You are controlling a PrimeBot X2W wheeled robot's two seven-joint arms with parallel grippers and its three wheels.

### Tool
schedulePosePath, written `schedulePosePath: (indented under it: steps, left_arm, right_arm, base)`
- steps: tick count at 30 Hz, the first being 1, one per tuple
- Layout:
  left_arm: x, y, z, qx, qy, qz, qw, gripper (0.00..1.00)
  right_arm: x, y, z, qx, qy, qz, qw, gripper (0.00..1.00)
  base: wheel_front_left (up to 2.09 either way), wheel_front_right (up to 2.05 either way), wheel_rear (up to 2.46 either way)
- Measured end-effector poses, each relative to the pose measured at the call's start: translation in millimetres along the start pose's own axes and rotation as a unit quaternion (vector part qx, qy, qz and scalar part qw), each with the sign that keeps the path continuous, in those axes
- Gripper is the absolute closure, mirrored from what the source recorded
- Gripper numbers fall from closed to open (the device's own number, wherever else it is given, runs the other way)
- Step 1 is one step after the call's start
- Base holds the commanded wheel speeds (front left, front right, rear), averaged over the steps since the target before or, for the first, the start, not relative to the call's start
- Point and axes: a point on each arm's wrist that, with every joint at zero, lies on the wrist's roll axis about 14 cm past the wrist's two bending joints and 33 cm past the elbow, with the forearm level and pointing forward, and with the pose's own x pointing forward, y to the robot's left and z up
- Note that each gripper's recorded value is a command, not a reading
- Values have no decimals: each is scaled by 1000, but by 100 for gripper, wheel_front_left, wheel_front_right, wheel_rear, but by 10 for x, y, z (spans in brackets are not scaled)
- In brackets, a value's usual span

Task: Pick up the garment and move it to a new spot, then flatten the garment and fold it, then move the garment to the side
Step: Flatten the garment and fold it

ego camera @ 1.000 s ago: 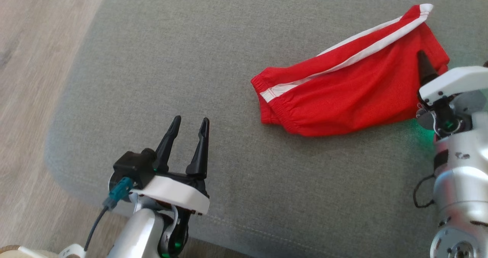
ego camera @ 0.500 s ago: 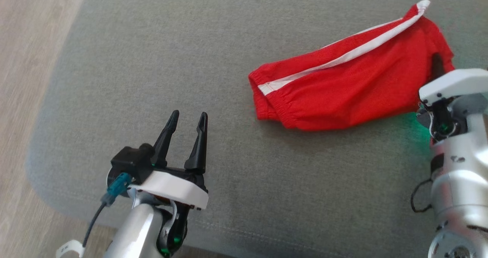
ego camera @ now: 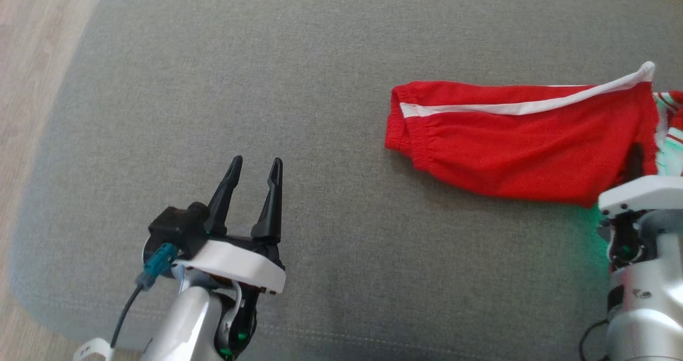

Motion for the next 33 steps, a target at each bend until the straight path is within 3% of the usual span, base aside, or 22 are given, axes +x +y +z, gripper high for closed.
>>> schedulePosePath:
  steps: [10,18,24,33]
  left_arm:
    - [-28,-62,44,1,-6,-10,1000,0]
    - [-190,6,73,4,-10,5,1000,0]
    - [-265,65,133,6,-19,15,1000,0]
    - [-387,144,81,4,-12,32,999,0]
  right_arm:
    - [-48,485,69,-17,-28,69,997,100]
    - [-194,1276,71,-27,-45,181,982,100]
    - [-425,1764,-180,-32,-19,260,965,100]
    - [-638,2000,-537,-43,20,306,951,100]
  base:
    - [0,0,0]
    - [0,0,0]
    - [0,0,0]
    - [0,0,0]
